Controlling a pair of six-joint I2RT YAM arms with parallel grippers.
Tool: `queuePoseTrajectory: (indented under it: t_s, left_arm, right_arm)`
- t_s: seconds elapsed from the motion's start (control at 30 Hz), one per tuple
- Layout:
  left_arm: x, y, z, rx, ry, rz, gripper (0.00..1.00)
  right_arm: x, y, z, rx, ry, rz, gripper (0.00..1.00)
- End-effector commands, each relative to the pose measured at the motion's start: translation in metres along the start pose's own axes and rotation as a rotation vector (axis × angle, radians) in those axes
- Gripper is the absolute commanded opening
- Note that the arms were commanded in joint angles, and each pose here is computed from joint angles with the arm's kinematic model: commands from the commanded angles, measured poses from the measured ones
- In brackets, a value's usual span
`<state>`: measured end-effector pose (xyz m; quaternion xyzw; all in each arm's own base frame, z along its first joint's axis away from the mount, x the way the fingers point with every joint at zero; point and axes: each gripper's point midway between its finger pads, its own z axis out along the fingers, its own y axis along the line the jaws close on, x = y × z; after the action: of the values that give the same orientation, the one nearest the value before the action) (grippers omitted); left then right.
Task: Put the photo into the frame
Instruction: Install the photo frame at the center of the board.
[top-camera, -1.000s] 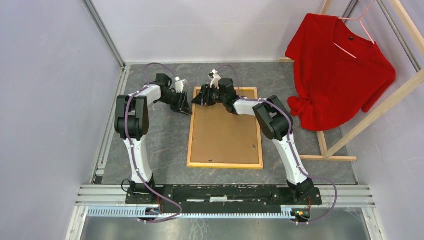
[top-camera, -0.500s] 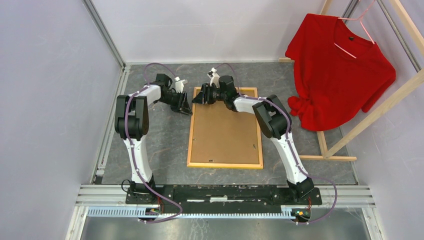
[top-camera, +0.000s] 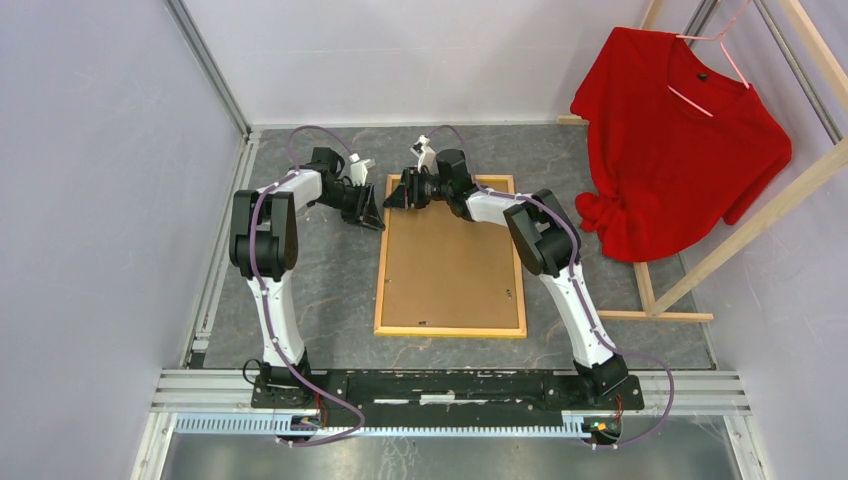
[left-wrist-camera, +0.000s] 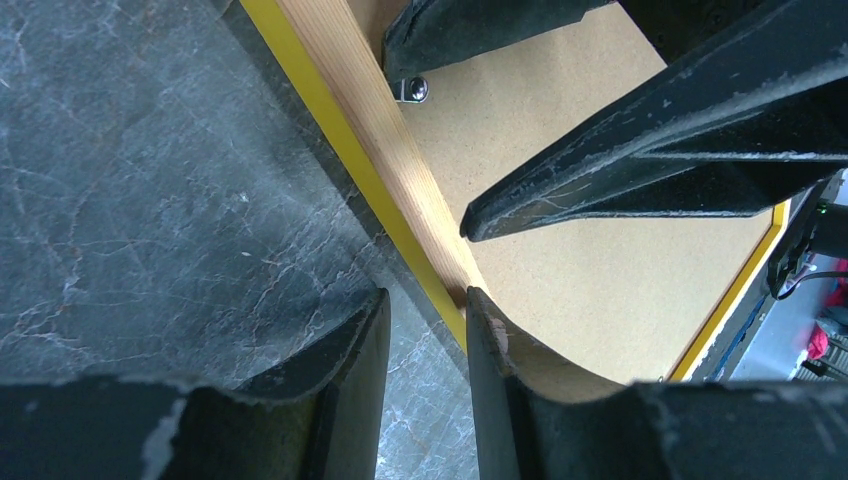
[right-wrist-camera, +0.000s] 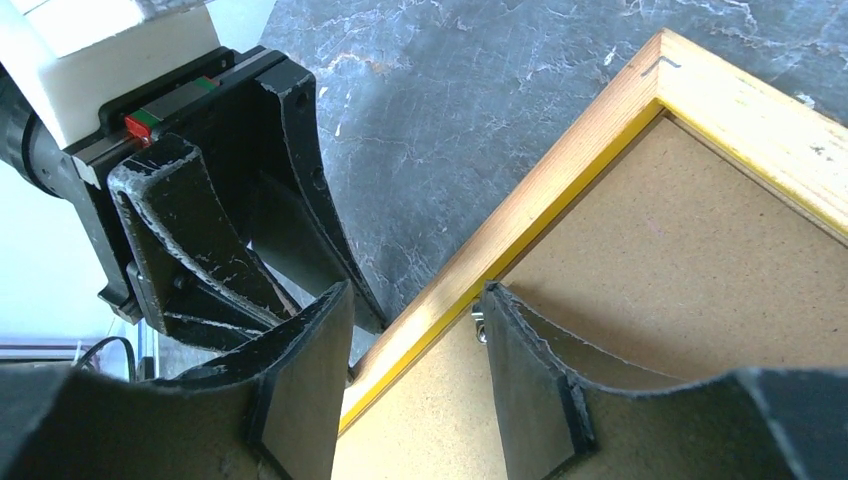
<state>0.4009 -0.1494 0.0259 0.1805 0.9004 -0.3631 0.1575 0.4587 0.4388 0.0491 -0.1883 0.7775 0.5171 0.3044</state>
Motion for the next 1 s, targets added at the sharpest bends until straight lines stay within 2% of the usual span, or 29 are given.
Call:
queuePoseTrajectory:
  t_s: [0.0, 0.2, 0.3, 0.97]
  left_arm:
    - [0.003, 0.003, 0.005, -0.009, 0.006, 0.038, 0.41]
    - [0.004, 0.003, 0.004, -0.016, 0.007, 0.04, 0.41]
    - [0.004, 0.003, 0.003, -0.018, 0.007, 0.044, 0.41]
    - [0.003, 0.004, 0.002, -0.024, 0.007, 0.045, 0.4]
  right_arm:
    - [0.0, 0.014, 0.003, -0.061, 0.029, -0.015, 0.56]
    - [-0.038, 0.008, -0.019, 0.022, -0.07, -0.072, 0.61]
    - [-0.047, 0.001, -0.024, 0.043, -0.076, -0.087, 0.62]
    - [-0.006, -0.003, -0.006, -0.059, 0.097, -0.08, 0.58]
